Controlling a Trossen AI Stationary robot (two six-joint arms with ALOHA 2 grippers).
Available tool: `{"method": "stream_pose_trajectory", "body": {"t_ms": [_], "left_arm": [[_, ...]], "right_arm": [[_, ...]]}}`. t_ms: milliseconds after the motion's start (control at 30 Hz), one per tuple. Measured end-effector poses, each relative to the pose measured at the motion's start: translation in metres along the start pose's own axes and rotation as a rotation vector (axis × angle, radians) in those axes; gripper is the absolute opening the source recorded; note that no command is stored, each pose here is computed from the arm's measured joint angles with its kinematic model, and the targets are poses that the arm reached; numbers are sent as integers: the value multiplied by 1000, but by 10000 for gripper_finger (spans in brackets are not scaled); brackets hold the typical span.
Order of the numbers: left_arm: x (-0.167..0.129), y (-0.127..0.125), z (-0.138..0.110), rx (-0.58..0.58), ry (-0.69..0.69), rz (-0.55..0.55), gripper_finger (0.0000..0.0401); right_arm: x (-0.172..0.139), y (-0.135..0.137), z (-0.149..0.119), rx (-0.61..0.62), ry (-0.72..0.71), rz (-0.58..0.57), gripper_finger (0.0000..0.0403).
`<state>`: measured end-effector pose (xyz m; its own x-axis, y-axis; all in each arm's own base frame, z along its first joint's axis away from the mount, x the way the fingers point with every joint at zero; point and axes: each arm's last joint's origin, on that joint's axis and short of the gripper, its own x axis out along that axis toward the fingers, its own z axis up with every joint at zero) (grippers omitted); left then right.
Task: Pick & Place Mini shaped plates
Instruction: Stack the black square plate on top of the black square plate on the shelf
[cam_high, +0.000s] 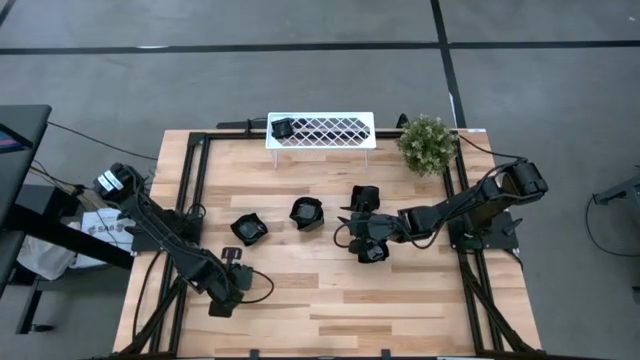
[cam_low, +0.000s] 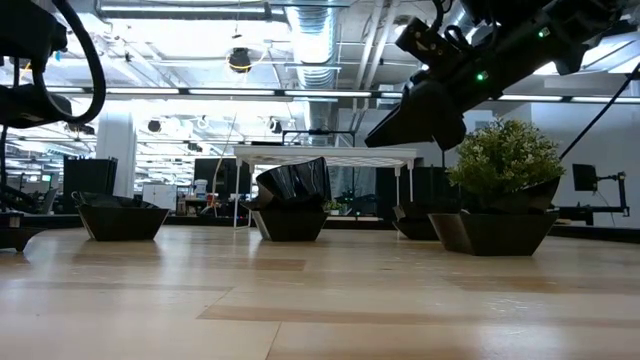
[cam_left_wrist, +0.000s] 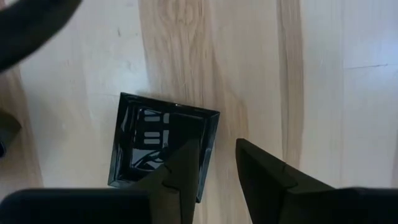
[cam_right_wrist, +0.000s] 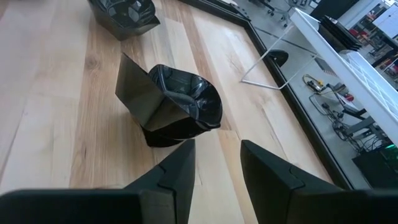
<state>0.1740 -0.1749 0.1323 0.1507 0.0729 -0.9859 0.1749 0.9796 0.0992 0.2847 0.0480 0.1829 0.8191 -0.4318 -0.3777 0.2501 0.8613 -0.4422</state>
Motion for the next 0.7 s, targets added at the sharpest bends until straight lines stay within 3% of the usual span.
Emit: {"method": "stream_pose_trajectory", "body": {"t_ms": [700], "left_arm": [[13, -2, -1, 8, 50, 21, 108]], "right_arm": [[0, 0, -1, 17, 12, 3, 123]]}}
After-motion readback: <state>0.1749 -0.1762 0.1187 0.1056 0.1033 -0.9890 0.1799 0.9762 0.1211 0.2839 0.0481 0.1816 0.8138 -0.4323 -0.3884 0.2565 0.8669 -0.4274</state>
